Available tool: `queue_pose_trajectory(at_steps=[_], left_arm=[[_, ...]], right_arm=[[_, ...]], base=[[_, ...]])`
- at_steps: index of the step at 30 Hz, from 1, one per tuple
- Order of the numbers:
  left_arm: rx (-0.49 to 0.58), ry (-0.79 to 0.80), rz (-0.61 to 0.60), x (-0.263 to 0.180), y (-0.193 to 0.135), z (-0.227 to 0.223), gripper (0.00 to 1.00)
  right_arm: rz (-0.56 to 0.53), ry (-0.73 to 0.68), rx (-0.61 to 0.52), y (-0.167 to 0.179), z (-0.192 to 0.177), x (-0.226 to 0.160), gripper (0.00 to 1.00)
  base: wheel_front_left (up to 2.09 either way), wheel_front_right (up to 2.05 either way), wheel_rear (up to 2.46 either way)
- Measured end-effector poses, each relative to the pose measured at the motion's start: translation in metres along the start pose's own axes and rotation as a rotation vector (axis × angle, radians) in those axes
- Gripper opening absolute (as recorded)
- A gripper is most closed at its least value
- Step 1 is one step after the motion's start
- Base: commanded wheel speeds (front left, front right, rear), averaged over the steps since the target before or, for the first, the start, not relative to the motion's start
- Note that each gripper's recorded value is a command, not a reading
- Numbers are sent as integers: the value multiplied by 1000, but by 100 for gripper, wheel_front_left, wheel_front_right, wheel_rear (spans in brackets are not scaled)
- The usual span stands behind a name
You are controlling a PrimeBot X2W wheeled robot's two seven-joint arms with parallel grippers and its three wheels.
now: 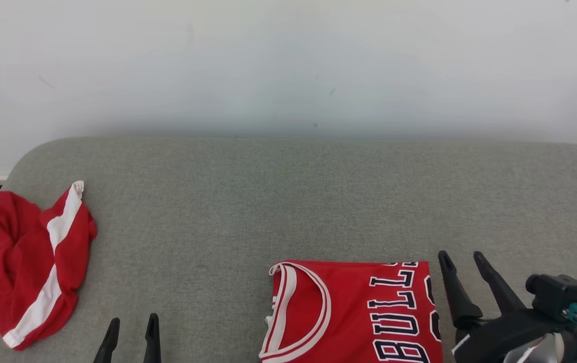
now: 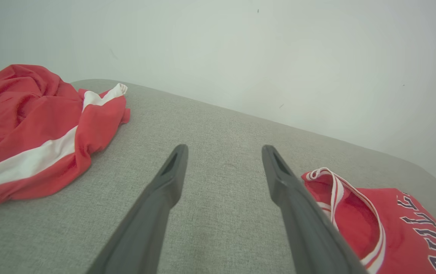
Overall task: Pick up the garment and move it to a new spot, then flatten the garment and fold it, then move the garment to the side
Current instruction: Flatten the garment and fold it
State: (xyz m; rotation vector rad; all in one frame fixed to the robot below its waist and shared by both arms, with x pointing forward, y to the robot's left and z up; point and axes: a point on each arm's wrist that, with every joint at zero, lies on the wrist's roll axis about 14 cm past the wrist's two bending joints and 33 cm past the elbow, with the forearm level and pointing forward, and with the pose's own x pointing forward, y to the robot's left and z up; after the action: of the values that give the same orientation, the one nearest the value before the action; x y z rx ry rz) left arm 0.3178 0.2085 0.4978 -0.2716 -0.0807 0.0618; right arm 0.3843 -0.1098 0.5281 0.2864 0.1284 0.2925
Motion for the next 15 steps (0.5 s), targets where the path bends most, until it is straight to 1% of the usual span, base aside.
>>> queue_pose_trajectory(at_steps=[5, 10, 15], left_arm=[[5, -13, -30, 2, -8, 3, 100], [7, -24, -41, 3, -11, 7, 100], [20, -1, -61, 4, -16, 0, 100]], right_arm=[[-71, -55, -9, -21, 4, -16, 100], [-147, -65, -14, -46, -6, -36, 100], [-165, -66, -32, -56, -16, -48, 100]], base=[[0, 0, 0], [0, 0, 0], [0, 0, 0]])
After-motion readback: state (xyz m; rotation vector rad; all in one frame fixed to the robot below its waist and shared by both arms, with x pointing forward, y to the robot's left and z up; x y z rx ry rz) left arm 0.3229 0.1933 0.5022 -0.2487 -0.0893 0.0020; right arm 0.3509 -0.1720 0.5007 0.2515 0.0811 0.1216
